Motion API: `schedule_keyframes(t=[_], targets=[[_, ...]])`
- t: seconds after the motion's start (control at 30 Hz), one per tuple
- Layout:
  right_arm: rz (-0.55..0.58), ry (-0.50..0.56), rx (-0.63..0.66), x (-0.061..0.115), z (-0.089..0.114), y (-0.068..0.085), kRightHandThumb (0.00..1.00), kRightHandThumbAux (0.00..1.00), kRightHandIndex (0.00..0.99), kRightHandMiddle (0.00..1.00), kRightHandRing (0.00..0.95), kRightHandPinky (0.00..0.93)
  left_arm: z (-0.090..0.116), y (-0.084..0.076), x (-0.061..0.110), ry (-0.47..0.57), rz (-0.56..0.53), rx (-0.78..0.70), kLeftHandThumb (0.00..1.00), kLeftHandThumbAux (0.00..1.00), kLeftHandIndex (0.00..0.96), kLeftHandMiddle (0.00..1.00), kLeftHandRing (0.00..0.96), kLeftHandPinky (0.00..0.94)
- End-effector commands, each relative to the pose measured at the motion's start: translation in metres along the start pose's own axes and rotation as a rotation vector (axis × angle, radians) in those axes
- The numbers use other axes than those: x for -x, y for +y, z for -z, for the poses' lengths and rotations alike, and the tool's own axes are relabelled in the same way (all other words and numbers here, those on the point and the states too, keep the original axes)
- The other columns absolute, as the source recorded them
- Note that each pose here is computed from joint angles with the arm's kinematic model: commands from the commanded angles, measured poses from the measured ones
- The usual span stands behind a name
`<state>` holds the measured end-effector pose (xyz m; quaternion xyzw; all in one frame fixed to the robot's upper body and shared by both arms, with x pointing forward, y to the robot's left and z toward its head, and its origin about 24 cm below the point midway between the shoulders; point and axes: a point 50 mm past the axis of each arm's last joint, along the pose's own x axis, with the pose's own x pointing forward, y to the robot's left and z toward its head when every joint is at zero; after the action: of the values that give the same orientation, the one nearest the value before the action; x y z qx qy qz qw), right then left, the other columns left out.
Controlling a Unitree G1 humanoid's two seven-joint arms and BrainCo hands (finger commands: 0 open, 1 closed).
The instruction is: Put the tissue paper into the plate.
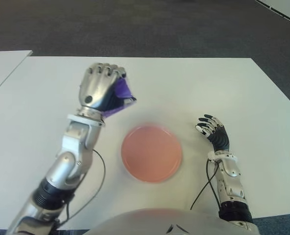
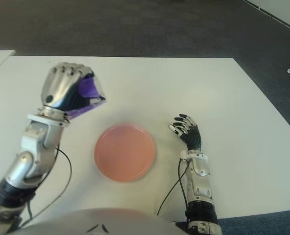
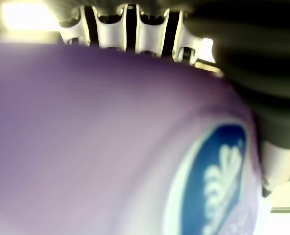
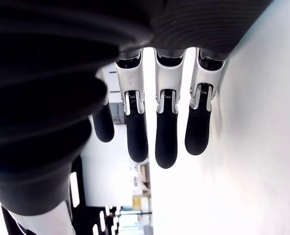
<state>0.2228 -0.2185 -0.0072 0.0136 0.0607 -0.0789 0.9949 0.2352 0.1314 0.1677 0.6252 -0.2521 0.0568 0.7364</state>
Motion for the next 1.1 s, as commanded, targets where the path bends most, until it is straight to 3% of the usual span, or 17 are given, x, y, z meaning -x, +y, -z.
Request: schedule_keyframes(t=[0.03, 0.27, 0.67, 0.87, 1.1], targets=[[0.023, 0.251, 0.009, 0.024, 0.049, -0.004, 0.312, 0.817, 0.241, 0.375, 0.412, 0.424, -0.022, -0.006, 0.008, -0.038, 0.042, 0.043, 0.858, 0.66, 0.419, 0.537, 0.878, 0.846], [0.011, 0.237, 0.039, 0.025, 0.05, 0.0, 0.291, 0.797, 0.222, 0.372, 0.41, 0.421, -0.062, -0.014, 0.037, -0.083, 0.146, 0.184, 0.859, 0.66, 0.419, 0.54, 0.873, 0.845], [-0.024, 0.246, 0.051, 0.024, 0.054, 0.007, 0.27, 0.781, 0.228, 0.366, 0.408, 0.413, -0.082, -0.025, 0.052, -0.129, 0.189, 0.238, 0.86, 0.659, 0.418, 0.545, 0.868, 0.844], [-0.051, 0.208, 0.065, 0.027, 0.042, 0.015, 0.277, 0.775, 0.247, 0.362, 0.4, 0.403, -0.093, -0.025, 0.058, -0.168, 0.187, 0.238, 0.86, 0.66, 0.415, 0.543, 0.863, 0.842], [-0.045, 0.219, 0.06, 0.027, 0.043, 0.017, 0.299, 0.774, 0.25, 0.353, 0.39, 0.401, -0.097, -0.028, 0.063, -0.177, 0.23, 0.266, 0.859, 0.661, 0.412, 0.542, 0.855, 0.821]])
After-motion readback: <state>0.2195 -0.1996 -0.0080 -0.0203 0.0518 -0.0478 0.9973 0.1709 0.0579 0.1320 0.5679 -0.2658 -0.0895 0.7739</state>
